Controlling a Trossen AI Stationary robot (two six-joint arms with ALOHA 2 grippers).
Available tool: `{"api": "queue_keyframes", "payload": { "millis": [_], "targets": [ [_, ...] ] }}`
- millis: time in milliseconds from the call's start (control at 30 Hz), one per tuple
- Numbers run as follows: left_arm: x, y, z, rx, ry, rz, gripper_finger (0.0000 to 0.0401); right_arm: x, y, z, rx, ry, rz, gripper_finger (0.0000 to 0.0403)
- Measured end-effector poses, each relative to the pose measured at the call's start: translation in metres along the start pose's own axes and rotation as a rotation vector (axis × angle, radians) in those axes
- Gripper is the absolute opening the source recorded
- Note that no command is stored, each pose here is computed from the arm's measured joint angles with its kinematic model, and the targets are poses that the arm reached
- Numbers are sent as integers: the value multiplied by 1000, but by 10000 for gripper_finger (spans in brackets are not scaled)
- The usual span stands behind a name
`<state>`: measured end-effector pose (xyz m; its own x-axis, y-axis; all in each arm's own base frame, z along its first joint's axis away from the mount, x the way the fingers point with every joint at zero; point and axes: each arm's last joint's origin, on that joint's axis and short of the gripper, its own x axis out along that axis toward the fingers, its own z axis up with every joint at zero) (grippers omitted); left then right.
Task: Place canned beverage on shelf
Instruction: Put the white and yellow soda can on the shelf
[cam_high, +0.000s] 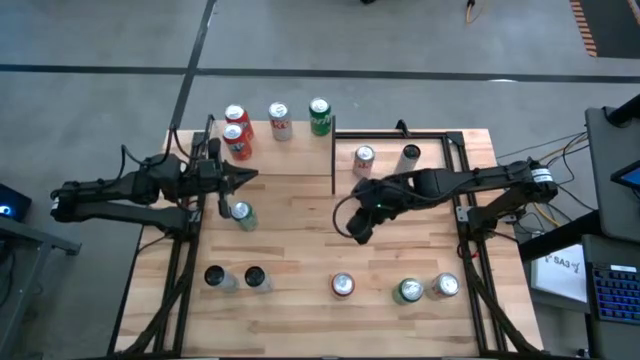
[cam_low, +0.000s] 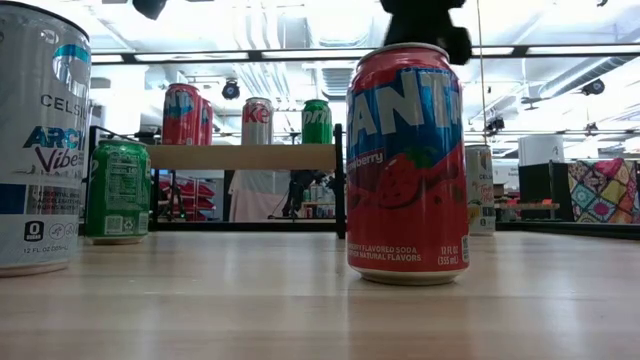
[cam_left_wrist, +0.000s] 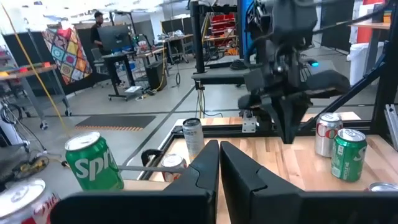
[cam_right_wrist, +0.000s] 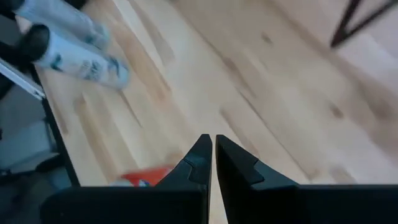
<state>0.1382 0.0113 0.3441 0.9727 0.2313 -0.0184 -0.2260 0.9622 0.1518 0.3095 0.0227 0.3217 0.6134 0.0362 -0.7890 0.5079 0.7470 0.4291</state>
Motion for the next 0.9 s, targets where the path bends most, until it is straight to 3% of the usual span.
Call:
{"api": "queue_keyframes", "payload": {
  "millis": [533,667,900],
  "targets": [
    [6,0,4,66,-46,9,0,-10,-41,-22,262,286,-376,12],
    [8,-1,3,70,-39,8,0,-14,-59,-14,324,312,-452,12],
    [9,-1,3,98,-33,15,0,-22,-101,15,376,283,-481,12]
  ]
}}
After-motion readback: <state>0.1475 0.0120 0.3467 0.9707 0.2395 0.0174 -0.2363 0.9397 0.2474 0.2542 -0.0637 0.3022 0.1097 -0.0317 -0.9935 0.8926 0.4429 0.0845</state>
